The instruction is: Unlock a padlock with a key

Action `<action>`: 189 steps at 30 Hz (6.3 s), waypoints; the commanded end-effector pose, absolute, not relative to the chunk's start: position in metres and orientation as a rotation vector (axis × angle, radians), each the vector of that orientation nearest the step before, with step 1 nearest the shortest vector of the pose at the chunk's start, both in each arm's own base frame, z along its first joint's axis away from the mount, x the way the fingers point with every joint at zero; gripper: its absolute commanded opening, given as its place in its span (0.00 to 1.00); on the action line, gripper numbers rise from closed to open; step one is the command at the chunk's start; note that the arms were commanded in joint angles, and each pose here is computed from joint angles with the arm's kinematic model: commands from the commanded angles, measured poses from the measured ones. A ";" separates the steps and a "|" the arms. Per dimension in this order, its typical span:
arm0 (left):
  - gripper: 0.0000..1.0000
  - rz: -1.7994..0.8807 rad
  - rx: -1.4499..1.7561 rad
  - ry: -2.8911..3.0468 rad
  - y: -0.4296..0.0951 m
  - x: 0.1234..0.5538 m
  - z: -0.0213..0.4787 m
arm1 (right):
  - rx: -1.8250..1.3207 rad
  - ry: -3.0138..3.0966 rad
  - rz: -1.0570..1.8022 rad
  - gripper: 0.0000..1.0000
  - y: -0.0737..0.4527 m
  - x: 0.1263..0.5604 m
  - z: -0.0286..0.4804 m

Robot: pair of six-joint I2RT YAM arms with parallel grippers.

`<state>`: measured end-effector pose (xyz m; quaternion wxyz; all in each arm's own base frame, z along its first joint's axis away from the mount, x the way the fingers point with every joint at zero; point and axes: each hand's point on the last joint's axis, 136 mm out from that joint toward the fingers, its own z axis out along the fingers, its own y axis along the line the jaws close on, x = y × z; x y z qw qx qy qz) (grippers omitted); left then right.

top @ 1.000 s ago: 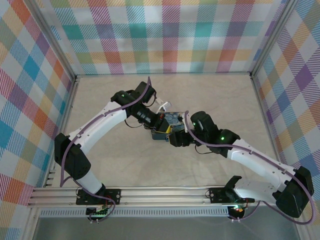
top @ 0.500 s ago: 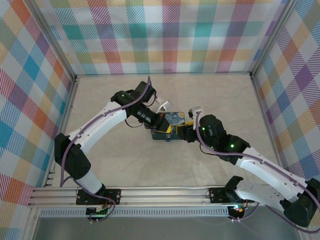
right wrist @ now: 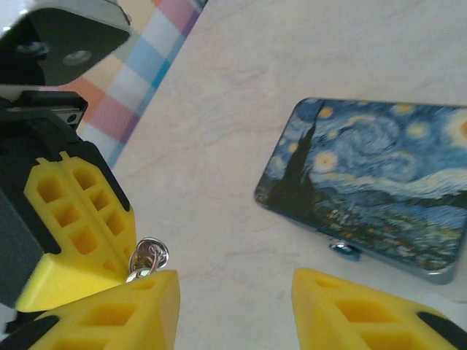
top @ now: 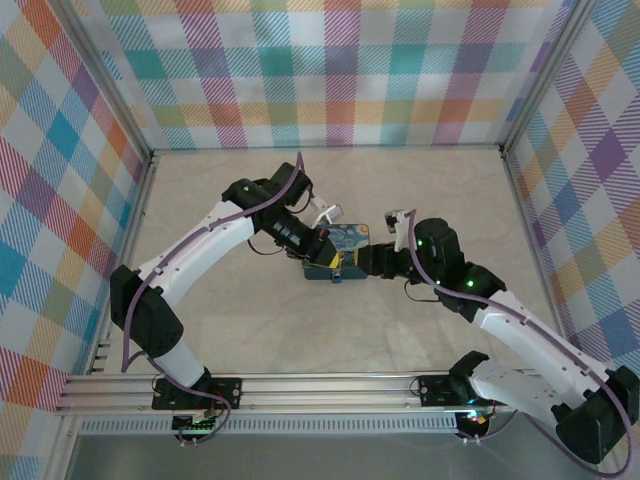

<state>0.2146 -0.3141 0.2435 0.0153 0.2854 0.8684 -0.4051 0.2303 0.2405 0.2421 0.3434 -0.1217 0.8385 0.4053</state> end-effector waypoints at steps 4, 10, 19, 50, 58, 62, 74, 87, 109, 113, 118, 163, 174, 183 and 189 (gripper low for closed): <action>0.00 -1.203 0.975 2.697 -0.311 0.207 0.249 | -0.413 2.138 1.398 0.44 0.269 0.208 0.273; 0.00 -1.191 0.988 2.690 -0.312 0.207 0.250 | -0.407 2.152 1.418 0.46 0.273 0.210 0.274; 0.00 -1.179 0.999 2.681 -0.315 0.206 0.250 | -0.353 2.223 1.373 0.47 0.274 0.220 0.263; 0.00 -1.173 1.000 2.656 -0.321 0.208 0.252 | -0.338 2.304 1.292 0.50 0.272 0.224 0.257; 0.00 -1.149 0.991 2.643 -0.320 0.211 0.254 | -0.341 2.366 1.254 0.46 0.272 0.222 0.242; 0.00 -1.131 0.993 2.641 -0.320 0.213 0.254 | -0.344 2.399 1.202 0.38 0.266 0.220 0.235; 0.00 -1.144 1.008 2.642 -0.319 0.208 0.252 | -0.358 2.386 1.083 0.34 0.244 0.212 0.239; 0.00 -1.200 1.021 2.620 -0.322 0.204 0.259 | -0.457 2.254 1.293 0.44 0.265 0.203 0.262; 0.00 -1.321 1.049 2.515 -0.325 0.194 0.280 | -0.456 2.150 1.367 0.31 0.261 0.197 0.270; 0.00 -1.334 1.053 2.505 -0.325 0.193 0.283 | -0.477 2.132 1.389 0.13 0.262 0.194 0.274; 0.00 -1.340 1.057 2.486 -0.326 0.193 0.286 | -0.510 2.108 1.412 0.00 0.264 0.191 0.279; 0.69 -1.709 -0.382 2.363 -0.289 0.317 0.299 | -0.660 1.913 0.515 0.00 0.236 0.265 0.327; 0.69 -1.881 -0.373 2.259 -0.302 0.317 0.351 | -0.888 1.697 0.156 0.00 0.278 0.273 0.355; 0.59 -1.900 -0.356 2.299 -0.307 0.310 0.350 | -0.930 1.637 0.099 0.00 0.293 0.275 0.359; 0.56 -1.884 -0.340 2.336 -0.307 0.307 0.345 | -0.963 1.602 0.066 0.00 0.300 0.274 0.359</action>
